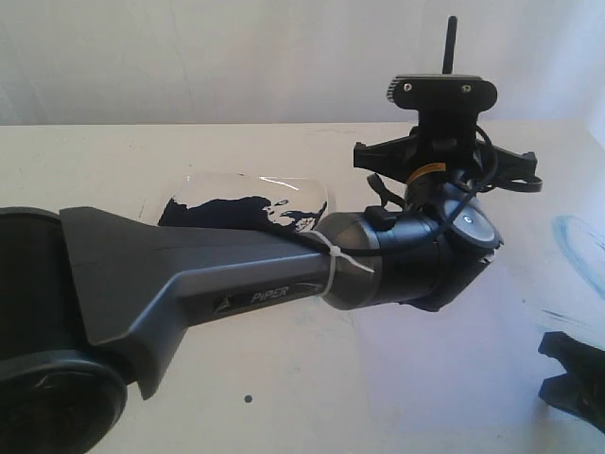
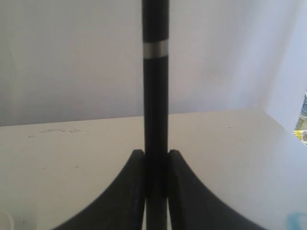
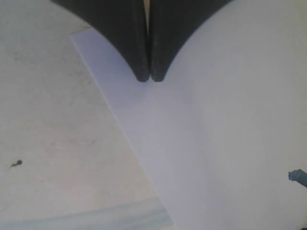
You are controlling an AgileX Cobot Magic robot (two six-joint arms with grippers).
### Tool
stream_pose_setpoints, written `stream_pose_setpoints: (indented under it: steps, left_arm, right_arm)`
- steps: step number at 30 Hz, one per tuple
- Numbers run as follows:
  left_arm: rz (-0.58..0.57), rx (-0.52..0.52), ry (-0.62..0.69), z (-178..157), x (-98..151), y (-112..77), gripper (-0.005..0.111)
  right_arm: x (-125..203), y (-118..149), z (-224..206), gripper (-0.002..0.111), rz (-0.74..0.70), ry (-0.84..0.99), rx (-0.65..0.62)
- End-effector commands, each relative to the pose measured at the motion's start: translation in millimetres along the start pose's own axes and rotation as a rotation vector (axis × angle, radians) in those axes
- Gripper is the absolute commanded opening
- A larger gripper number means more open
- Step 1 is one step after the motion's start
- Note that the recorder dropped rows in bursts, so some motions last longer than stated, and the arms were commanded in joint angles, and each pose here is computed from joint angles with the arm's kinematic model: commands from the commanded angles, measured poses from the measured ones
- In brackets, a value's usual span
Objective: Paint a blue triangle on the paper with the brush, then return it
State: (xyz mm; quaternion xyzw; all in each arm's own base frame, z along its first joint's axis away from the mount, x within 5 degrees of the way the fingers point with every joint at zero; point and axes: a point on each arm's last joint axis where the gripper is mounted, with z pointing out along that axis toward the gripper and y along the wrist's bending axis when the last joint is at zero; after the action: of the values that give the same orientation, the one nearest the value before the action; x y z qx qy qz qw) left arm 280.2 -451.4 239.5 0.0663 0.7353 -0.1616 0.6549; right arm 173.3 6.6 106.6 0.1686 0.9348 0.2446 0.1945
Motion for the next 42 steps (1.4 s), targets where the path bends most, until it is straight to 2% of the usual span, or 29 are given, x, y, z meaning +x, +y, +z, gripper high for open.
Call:
stream_pose_setpoints:
  steps: [1, 26, 42]
  left_arm:
    - [-0.017, 0.012, 0.03, -4.7, 3.5, -4.7, 0.0]
    - [0.04, -0.03, 0.072, -16.2, 6.0, -9.7, 0.0]
    - [0.027, -0.064, 0.109, -27.5, 6.3, -14.2, 0.0]
  right_arm:
    - [4.3, -10.6, 0.3, 0.0, -0.026, 0.019, 0.097]
    - [4.3, -10.6, 0.3, 0.0, -0.026, 0.019, 0.097]
    - [4.3, -10.6, 0.3, 0.0, -0.026, 0.019, 0.097]
